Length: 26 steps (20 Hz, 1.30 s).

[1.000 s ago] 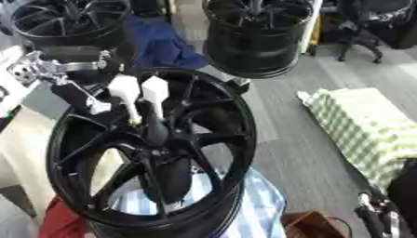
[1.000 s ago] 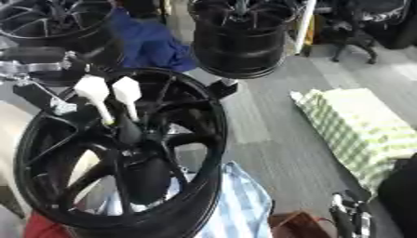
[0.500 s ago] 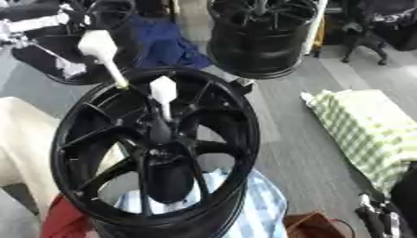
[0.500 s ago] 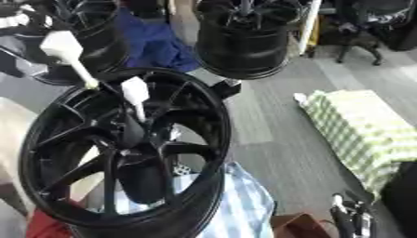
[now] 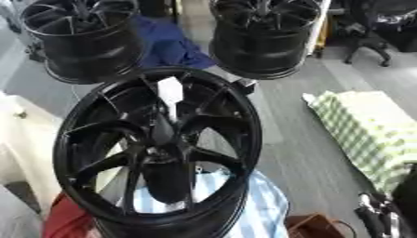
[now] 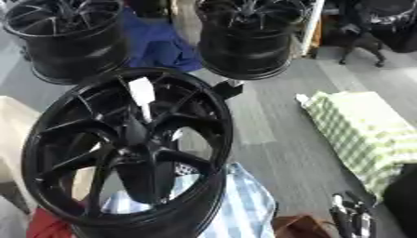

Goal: Pull the pin out of the wheel hub.

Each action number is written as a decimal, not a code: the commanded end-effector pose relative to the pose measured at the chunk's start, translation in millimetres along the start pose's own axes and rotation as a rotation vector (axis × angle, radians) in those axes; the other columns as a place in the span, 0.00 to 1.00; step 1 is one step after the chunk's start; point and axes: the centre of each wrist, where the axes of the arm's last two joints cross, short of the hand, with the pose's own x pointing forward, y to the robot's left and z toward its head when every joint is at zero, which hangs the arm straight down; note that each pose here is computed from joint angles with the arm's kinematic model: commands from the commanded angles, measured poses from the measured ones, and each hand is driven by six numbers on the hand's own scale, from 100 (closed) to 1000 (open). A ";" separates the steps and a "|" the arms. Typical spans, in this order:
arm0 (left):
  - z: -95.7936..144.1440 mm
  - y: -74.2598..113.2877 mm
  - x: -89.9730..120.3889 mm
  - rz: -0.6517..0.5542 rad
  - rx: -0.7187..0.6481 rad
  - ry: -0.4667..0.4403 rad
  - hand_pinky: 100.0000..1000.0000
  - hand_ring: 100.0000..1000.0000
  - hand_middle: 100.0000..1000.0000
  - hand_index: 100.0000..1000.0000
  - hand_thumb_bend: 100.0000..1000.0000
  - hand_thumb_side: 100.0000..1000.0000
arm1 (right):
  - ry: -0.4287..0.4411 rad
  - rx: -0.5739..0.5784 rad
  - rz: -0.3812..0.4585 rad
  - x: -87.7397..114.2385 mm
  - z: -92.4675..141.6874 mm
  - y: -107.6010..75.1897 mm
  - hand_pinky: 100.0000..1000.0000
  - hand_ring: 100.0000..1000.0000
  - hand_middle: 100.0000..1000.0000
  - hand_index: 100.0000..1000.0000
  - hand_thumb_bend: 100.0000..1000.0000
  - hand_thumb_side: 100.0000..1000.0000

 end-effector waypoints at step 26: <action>13.2 -177.5 0.6 0.859 0.484 -0.042 0.62 0.62 0.62 0.80 0.00 0.56 | -0.028 -0.016 -0.022 11.2 -9.3 1.8 0.57 0.48 0.54 0.81 0.00 0.48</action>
